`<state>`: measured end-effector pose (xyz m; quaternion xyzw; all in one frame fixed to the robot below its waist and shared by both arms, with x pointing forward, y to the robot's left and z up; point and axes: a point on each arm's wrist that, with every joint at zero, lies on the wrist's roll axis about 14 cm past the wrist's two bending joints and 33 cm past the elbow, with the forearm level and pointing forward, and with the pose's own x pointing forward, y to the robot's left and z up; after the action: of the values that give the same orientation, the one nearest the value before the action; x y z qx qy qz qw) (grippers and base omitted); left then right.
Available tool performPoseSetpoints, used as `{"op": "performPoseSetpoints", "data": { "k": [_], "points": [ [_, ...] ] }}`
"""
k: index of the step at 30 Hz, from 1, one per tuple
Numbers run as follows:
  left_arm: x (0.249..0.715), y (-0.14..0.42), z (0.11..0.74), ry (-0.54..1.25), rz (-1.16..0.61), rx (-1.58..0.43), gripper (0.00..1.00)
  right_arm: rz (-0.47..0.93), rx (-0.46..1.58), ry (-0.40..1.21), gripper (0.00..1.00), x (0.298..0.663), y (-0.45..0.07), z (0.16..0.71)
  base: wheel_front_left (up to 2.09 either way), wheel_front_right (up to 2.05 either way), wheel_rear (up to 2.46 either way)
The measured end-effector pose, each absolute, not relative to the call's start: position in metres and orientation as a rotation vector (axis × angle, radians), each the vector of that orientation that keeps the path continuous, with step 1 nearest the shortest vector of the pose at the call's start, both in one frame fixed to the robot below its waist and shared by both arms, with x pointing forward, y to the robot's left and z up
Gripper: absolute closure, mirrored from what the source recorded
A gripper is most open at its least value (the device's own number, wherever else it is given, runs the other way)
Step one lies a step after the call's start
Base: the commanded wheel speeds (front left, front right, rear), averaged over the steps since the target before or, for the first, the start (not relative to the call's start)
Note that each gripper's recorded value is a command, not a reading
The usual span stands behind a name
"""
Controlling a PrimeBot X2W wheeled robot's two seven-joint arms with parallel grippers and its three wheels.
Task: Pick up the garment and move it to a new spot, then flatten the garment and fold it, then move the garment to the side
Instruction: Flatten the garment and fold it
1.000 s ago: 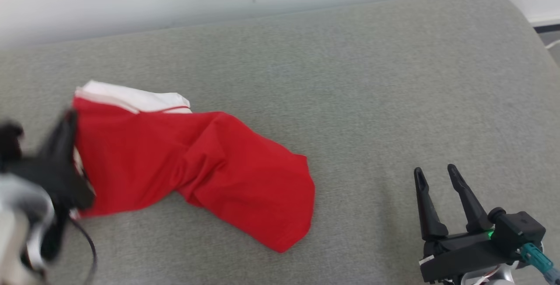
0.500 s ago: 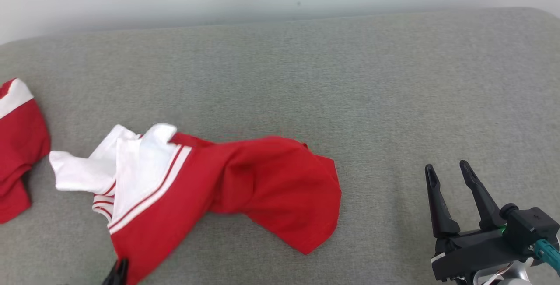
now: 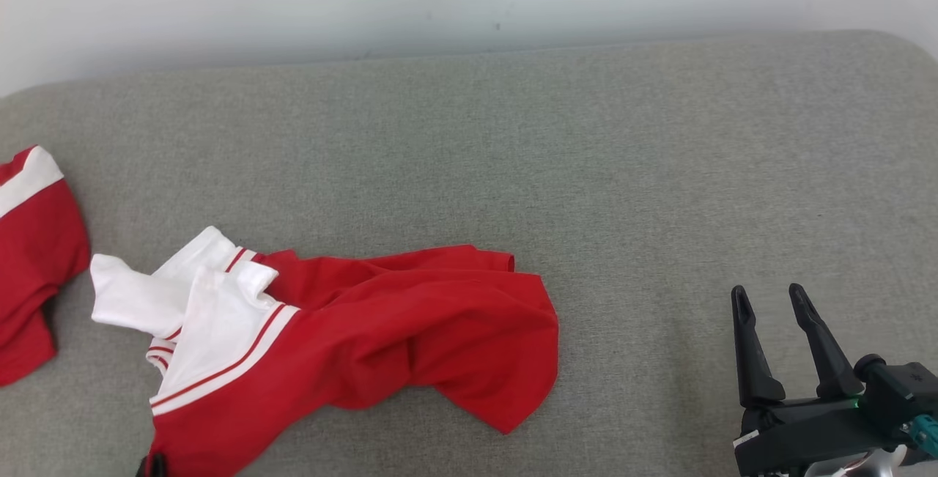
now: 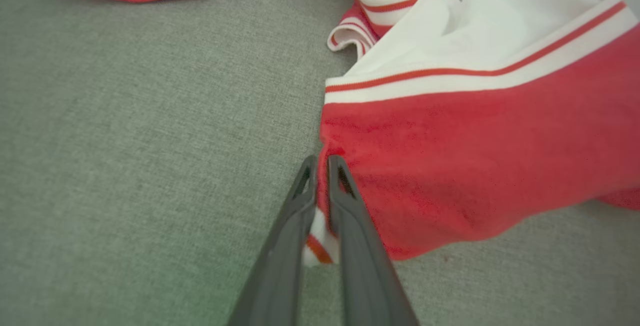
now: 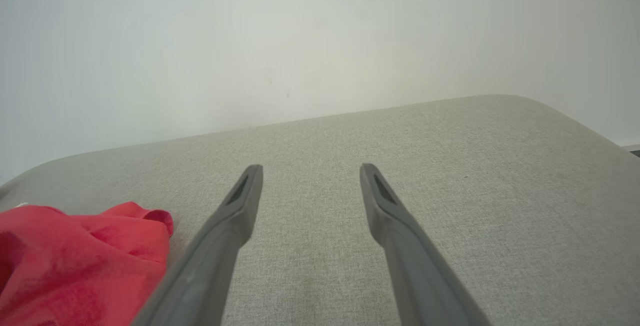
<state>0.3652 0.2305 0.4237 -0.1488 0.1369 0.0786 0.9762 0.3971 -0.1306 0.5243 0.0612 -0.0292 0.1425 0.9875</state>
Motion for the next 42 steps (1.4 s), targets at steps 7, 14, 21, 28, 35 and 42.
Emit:
{"op": "performPoseSetpoints", "data": {
  "k": [7, 14, 21, 28, 35, 42],
  "points": [
    [0.39, 0.226, 0.468, 0.121, 0.176, -0.276, 0.0, 0.242, 0.123, -0.088, 0.0, 0.39, -0.143, 0.534, 0.0, 0.0, 0.0],
    [0.41, 0.207, 0.545, -0.125, 0.124, -0.224, 0.0, 0.221, 0.106, -0.127, 0.0, 0.387, -0.151, 0.546, 0.0, 0.0, 0.0],
    [0.414, 0.178, 0.601, -0.284, 0.015, -0.181, 0.0, 0.235, 0.078, -0.166, 0.0, 0.386, -0.148, 0.561, 0.0, 0.0, 0.0],
    [0.404, 0.167, 0.617, -0.323, -0.023, -0.105, 0.0, 0.282, 0.064, -0.165, 0.0, 0.374, -0.134, 0.565, 0.0, 0.0, 0.0],
    [0.391, 0.164, 0.589, -0.233, -0.025, -0.081, 0.0, 0.325, 0.052, -0.108, 0.0, 0.358, -0.122, 0.552, 0.0, 0.0, 0.0],
    [0.383, 0.168, 0.582, -0.214, -0.016, -0.06, 0.0, 0.327, 0.051, -0.088, 0.0, 0.348, -0.122, 0.548, 0.0, 0.0, 0.0]
  ]
}}
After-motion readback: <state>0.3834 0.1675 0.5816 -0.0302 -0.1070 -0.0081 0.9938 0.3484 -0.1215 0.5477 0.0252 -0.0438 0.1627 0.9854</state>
